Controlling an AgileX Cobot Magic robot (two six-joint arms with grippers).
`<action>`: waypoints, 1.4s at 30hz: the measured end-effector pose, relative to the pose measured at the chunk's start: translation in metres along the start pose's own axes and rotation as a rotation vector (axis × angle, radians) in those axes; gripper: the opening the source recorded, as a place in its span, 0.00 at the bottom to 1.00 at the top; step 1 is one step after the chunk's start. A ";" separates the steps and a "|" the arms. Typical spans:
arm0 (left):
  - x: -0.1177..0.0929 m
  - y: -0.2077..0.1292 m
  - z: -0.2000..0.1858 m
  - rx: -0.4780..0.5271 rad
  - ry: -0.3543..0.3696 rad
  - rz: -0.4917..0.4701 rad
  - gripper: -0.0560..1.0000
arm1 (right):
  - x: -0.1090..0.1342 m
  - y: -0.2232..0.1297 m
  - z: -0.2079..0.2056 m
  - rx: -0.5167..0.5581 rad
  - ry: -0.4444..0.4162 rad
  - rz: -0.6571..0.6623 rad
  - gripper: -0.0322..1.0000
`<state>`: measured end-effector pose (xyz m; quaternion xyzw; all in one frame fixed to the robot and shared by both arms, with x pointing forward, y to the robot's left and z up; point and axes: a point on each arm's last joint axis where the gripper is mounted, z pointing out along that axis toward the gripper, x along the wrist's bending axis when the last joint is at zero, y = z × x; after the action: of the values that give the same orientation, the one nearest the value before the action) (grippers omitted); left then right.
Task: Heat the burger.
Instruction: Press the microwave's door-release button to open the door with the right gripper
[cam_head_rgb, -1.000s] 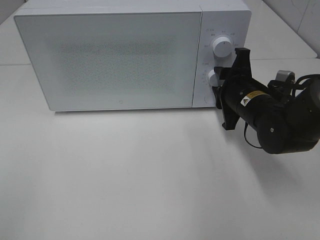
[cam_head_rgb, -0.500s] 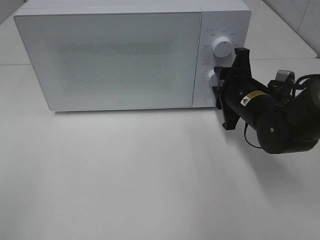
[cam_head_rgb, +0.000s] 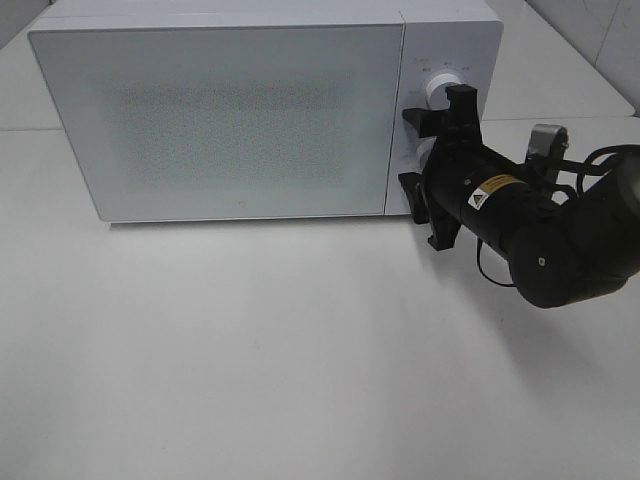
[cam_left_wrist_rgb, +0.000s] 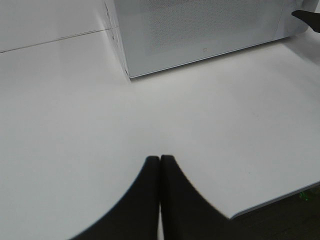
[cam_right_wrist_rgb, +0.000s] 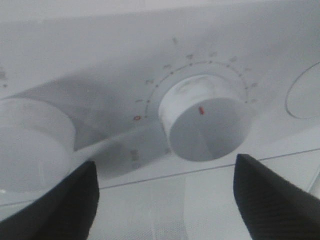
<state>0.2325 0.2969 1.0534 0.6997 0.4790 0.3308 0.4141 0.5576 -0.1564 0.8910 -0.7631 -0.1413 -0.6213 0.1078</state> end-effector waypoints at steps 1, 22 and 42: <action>0.000 0.000 0.000 0.000 0.000 0.000 0.05 | 0.000 0.000 0.000 0.000 0.000 0.000 0.72; 0.000 0.000 0.000 0.000 0.000 0.000 0.05 | 0.027 -0.032 -0.015 0.364 0.128 -0.871 0.67; 0.000 0.000 0.000 0.000 0.000 0.000 0.05 | 0.056 -0.010 -0.058 0.495 -0.264 -1.510 0.66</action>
<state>0.2325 0.2969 1.0534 0.6997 0.4790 0.3308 0.4141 0.5112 -0.1628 0.9580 -0.4826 -0.7642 -0.3819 -0.1931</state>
